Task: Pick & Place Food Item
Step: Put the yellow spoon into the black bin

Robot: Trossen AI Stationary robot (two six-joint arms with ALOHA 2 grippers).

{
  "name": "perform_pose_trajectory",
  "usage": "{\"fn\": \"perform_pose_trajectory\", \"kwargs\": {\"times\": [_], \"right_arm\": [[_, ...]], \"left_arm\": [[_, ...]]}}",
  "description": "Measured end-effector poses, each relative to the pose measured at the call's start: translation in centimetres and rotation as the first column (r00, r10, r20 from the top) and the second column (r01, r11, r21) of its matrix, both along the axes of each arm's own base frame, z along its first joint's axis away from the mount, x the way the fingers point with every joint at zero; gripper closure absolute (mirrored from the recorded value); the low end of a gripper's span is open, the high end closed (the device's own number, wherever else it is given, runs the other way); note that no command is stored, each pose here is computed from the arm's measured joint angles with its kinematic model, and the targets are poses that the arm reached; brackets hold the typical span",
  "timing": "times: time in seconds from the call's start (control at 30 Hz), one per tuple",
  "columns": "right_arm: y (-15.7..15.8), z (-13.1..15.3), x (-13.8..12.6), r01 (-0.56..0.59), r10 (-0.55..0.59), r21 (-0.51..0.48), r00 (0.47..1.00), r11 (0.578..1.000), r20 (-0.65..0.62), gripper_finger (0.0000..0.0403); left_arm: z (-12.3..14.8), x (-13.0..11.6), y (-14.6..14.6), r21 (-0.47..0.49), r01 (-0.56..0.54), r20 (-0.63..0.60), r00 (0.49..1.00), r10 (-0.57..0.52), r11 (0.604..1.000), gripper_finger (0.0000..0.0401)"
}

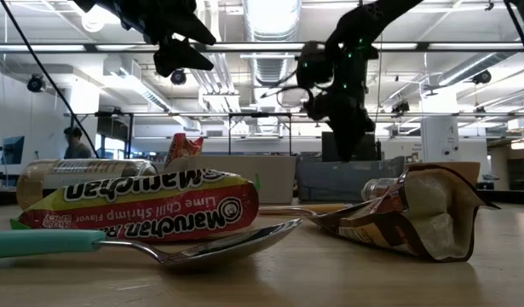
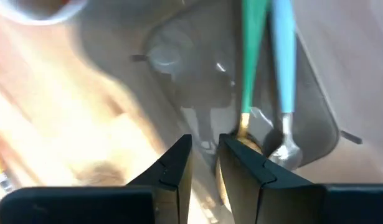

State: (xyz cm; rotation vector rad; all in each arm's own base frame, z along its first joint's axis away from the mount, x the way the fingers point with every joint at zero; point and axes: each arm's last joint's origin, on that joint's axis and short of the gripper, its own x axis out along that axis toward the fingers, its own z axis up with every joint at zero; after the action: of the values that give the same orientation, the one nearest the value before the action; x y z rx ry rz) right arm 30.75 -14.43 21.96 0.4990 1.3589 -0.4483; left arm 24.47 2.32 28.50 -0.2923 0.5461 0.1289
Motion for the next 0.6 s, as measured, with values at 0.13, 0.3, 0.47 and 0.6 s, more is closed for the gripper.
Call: {"fn": "perform_pose_trajectory", "kwargs": {"times": [0.13, 0.3, 0.47, 0.6], "right_arm": [[1.8, 1.5, 0.3, -0.042, 0.043, -0.02, 0.998, 0.999, 0.048, 0.0323], [4.3, 3.2, 0.6, -0.022, 0.025, -0.027, 0.992, 0.999, 0.125, 0.0323], [7.6, 5.2, 0.7, -0.113, 0.125, -0.068, 0.971, 0.991, 0.203, 0.0323], [10.3, 6.0, 1.0, -0.165, 0.198, -0.157, 0.954, 0.974, 0.226, 0.0323]], "left_arm": [[0.0, 0.0, 0.0, 0.0, 0.0, -0.004, 1.0, 0.0, 1.0, 0.0131], [0.0, 0.0, 0.0, 0.0, 0.0, -0.005, 1.0, 0.0, 1.0, 0.0131], [-0.1, 0.0, 0.0, -0.002, 0.0, -0.008, 1.0, 0.0, 1.0, 0.0131], [-0.1, 0.0, 0.0, -0.002, 0.0, -0.007, 1.0, 0.0, 1.0, 0.0131]]}}
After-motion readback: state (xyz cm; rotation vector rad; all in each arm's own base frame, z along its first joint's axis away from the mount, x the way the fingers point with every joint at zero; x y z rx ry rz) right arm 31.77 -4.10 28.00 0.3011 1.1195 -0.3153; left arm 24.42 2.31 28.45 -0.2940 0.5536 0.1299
